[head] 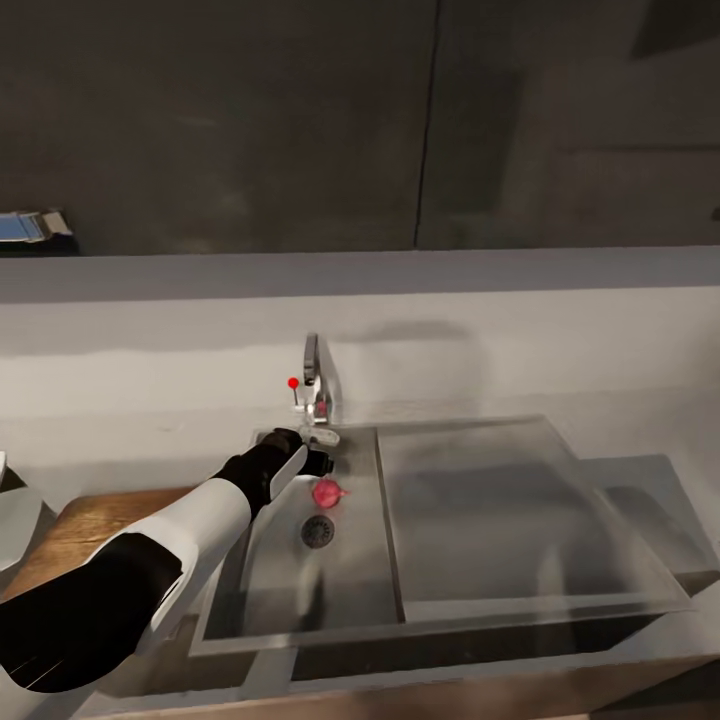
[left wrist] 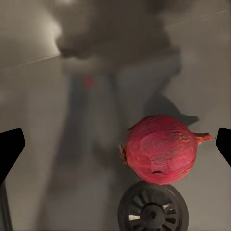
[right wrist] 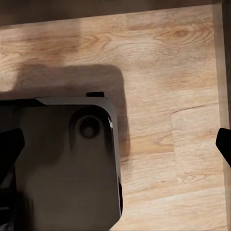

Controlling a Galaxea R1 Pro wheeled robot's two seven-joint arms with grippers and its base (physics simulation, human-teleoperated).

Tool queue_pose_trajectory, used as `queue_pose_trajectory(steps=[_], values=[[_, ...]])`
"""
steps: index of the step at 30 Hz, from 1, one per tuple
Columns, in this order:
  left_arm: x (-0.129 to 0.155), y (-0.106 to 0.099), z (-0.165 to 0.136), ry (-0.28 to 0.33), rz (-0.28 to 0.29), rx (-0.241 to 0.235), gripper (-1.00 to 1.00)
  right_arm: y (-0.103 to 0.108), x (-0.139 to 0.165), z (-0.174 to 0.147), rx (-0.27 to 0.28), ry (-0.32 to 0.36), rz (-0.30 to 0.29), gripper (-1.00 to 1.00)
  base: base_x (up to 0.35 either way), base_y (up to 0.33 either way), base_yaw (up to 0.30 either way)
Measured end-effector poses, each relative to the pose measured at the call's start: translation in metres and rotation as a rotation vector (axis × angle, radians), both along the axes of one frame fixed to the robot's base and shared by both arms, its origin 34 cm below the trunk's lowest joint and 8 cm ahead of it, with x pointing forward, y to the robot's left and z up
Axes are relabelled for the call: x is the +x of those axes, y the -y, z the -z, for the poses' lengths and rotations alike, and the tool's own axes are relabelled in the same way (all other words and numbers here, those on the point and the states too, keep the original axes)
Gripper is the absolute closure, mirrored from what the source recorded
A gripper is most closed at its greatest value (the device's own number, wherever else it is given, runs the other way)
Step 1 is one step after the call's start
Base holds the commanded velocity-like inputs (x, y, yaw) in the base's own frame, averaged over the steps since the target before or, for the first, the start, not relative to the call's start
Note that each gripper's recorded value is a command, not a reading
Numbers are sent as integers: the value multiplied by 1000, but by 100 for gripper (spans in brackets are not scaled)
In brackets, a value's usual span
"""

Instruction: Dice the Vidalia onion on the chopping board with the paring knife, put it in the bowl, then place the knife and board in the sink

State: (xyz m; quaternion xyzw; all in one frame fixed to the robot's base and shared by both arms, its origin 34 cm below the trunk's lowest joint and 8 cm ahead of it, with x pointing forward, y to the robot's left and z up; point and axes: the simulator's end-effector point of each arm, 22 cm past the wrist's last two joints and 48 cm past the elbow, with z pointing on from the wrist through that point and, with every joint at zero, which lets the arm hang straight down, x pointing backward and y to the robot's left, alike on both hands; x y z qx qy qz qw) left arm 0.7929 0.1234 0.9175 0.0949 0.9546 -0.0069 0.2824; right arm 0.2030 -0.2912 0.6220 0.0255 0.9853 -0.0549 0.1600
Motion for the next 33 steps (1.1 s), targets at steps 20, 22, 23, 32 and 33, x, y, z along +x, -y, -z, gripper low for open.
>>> queue_pose_trajectory(steps=[20, 22, 23, 32, 33], values=[[-5, -2, 23, -37, -3, 4, -100, 0, -13, 3, 1, -42, 0, -100, 18, 0, 0], [-6, 0, 25, -40, -1, 3, -100, -1, -15, 4, 1, -44, 1, -100, 84, -14, 0], [-6, 0, 25, -41, -1, 2, -100, -1, -15, 4, 1, -46, 1, -100, 105, -53, 0], [-10, 13, 34, -63, 28, -39, -100, 0, -20, 5, 0, -59, 0, -100, 64, -47, 0], [-10, 14, 35, -66, 32, -45, -100, 0, -20, 5, 0, -60, 0, -100, 8, -6, 0]])
